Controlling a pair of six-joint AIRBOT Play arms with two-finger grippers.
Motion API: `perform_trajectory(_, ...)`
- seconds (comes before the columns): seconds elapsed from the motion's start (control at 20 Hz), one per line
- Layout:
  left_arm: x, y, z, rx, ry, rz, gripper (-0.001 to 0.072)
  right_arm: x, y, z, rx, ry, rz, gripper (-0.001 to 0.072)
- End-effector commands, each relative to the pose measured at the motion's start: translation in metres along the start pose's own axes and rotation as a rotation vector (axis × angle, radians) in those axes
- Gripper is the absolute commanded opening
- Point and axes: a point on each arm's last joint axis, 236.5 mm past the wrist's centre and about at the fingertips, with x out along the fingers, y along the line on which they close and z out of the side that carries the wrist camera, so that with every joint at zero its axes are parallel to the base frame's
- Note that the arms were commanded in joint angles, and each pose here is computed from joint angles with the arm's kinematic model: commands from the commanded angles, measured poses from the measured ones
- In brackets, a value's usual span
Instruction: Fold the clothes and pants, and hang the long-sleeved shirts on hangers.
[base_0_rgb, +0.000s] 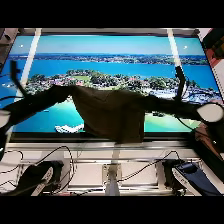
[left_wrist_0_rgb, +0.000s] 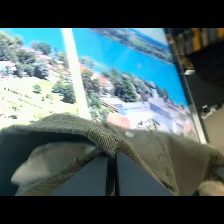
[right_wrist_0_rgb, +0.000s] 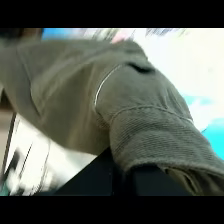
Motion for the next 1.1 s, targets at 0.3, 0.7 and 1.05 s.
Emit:
perform_trajectory(0.3, 0.099, 0.069, 0.004, -0.029, -0.143, 0.173, 0.0030, 0.049, -0.125, 0.077, 0.080, -0.268, -0.277, 0.0042)
perform_trajectory(0.7, 0.084, 0.017, -0.065, -0.011, 0.173, -0.008, 0.0028, 0.011, -0.106, -0.014, 0.064, 0.289, -0.183, 0.0042)
perform_trajectory(1.05, 0.005, 0.050, -0.151, -0.003, 0.657, 0.102, 0.0027, -0.065, -0.061, -0.109, -0.009, 0.796, -0.029, 0.0042)
